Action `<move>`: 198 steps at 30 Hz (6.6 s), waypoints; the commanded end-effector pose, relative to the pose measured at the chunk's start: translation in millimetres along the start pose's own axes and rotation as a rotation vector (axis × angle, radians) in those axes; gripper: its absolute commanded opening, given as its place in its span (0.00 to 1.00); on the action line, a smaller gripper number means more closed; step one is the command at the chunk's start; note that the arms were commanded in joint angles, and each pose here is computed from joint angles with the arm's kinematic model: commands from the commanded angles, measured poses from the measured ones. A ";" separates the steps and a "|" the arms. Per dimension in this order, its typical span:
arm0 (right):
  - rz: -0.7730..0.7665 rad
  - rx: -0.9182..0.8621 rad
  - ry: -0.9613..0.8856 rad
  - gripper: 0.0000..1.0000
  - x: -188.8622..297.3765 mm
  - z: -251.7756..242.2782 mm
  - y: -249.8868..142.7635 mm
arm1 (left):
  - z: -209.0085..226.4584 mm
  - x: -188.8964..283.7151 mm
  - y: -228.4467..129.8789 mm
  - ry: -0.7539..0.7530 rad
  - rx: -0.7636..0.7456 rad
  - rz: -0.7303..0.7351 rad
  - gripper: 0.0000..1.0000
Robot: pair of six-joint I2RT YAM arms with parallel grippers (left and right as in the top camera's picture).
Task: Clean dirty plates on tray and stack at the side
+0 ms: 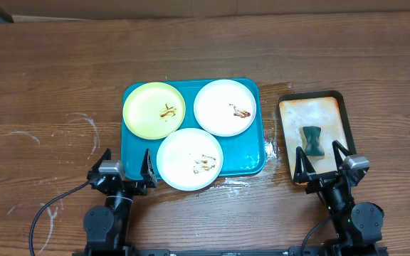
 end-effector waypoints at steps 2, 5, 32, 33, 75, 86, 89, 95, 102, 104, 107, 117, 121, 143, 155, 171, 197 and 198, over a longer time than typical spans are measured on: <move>-0.003 0.009 0.006 1.00 -0.2 0.9 -2.2 | 0.9 0.3 0.2 0.006 -0.002 -0.006 1.00; -0.003 0.008 0.006 1.00 -0.2 0.9 -2.2 | 0.9 0.3 0.2 0.006 -0.002 -0.006 1.00; -0.003 0.009 0.006 1.00 -0.2 0.9 -2.2 | 0.9 0.3 0.2 0.006 -0.002 -0.006 1.00; -0.003 0.008 0.006 1.00 -0.2 0.9 -2.2 | 0.9 0.3 0.3 0.006 -0.002 -0.007 1.00; -0.003 0.009 0.006 1.00 -0.2 0.9 -2.2 | 0.9 0.3 0.3 0.006 -0.002 -0.007 1.00; -0.003 0.008 0.005 1.00 -0.2 0.8 -2.2 | 0.9 0.3 0.3 0.006 -0.002 -0.007 1.00; -0.003 0.008 0.005 1.00 -0.2 0.8 -2.2 | 0.9 0.3 0.2 0.006 -0.002 -0.006 1.00; -0.003 0.009 0.005 1.00 -0.2 0.8 -2.2 | 0.9 0.3 0.2 0.006 -0.002 -0.006 1.00; -0.003 0.009 0.006 1.00 -0.2 0.9 -2.2 | 0.9 0.3 0.2 0.006 -0.002 -0.006 1.00; -0.003 0.009 0.005 1.00 -0.2 0.8 -2.2 | 0.9 0.3 0.2 0.006 -0.002 -0.006 1.00; -0.003 0.009 0.005 1.00 -0.2 0.8 -2.2 | 0.9 0.3 0.2 0.006 -0.002 -0.006 1.00; -0.003 0.009 0.005 1.00 -0.2 0.8 -2.2 | 0.9 0.3 0.3 0.006 -0.002 -0.007 1.00; -0.003 0.009 0.006 1.00 -0.2 0.9 -2.2 | 0.8 0.3 0.2 0.006 -0.002 -0.006 1.00; -0.059 0.107 -0.045 1.00 11.0 0.1 74.7 | 0.9 0.3 0.3 0.006 -0.002 -0.007 1.00; 0.508 0.003 0.160 1.00 -72.7 25.3 118.8 | 0.9 0.3 0.3 0.006 -0.002 -0.007 1.00; 1.369 -0.055 -0.036 1.00 -80.7 -4.2 79.2 | 0.9 0.3 0.2 0.006 -0.002 -0.006 1.00; 1.527 -0.132 -0.302 1.00 -60.9 -32.0 -19.5 | 0.9 0.3 0.2 0.006 -0.002 -0.006 1.00; 1.533 -0.138 -0.300 1.00 -59.0 -32.0 -33.2 | 0.9 0.3 0.2 0.006 -0.002 -0.006 1.00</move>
Point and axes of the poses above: each gripper's point midway between its finger pads, its own x axis back along the fingers, its own z axis along the line the jaws close on, y = z × x, the point moved 3 cm from there along x, back along the fingers, and after that the axes turned 10 degrees about x, right-handed, at the moved point
